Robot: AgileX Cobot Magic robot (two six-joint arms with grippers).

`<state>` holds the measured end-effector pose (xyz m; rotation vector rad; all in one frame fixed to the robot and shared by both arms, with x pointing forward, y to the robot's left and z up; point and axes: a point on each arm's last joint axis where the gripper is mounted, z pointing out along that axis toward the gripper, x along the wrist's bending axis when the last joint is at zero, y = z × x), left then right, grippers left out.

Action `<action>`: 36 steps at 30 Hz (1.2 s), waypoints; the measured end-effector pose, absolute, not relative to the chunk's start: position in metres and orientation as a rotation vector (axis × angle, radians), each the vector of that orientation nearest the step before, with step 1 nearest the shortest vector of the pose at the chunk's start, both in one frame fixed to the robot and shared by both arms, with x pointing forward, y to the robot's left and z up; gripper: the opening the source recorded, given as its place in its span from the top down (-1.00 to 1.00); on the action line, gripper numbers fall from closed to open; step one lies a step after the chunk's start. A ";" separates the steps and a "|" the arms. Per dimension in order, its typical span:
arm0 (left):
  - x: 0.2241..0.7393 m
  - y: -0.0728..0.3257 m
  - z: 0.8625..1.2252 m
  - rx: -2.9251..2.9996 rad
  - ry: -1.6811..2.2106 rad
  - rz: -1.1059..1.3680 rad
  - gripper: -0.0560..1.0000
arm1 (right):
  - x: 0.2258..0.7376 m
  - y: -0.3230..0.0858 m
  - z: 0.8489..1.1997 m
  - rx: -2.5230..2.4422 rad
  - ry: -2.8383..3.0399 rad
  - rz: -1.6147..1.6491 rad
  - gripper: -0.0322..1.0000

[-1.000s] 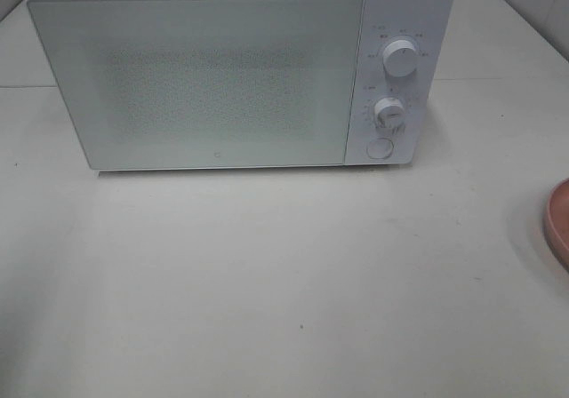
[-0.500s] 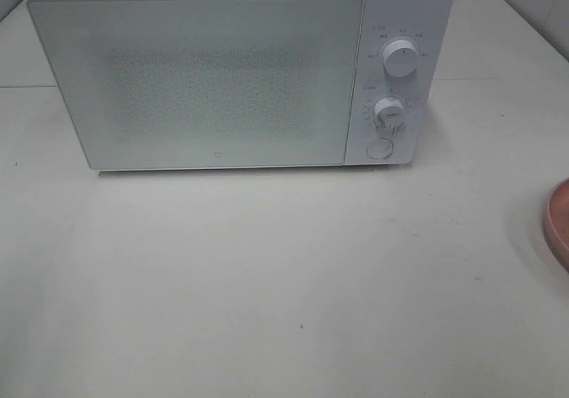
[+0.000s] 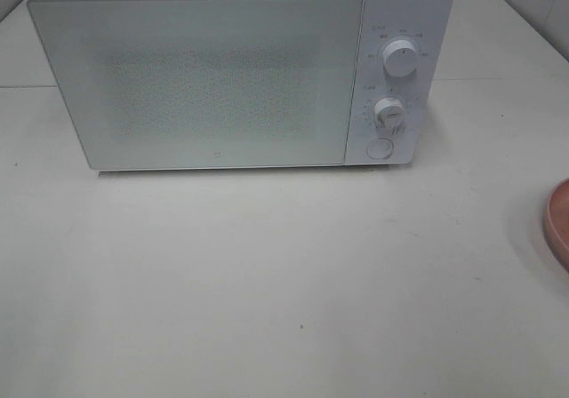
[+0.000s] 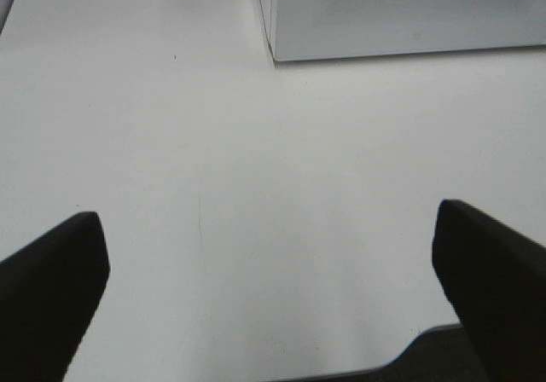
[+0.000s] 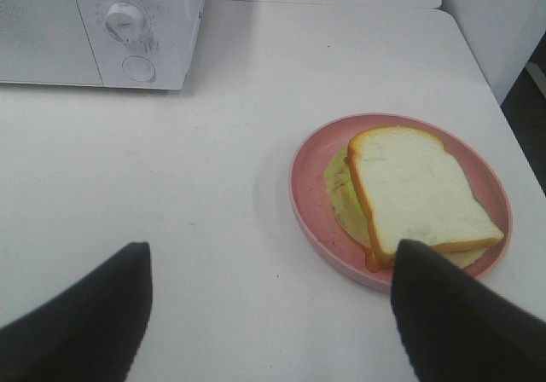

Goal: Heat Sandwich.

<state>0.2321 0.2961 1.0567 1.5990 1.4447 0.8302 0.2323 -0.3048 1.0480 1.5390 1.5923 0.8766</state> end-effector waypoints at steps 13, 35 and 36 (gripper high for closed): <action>0.230 0.296 1.057 1.590 1.436 0.838 -0.95 | 0.232 -0.305 1.048 1.539 1.592 0.877 -0.51; 0.230 0.296 1.057 1.590 1.436 0.838 -0.95 | 0.232 -0.305 1.048 1.545 1.588 0.880 -0.51; 0.230 0.296 1.057 1.590 1.436 0.838 -0.95 | 0.232 -0.305 1.048 1.545 1.588 0.880 -0.51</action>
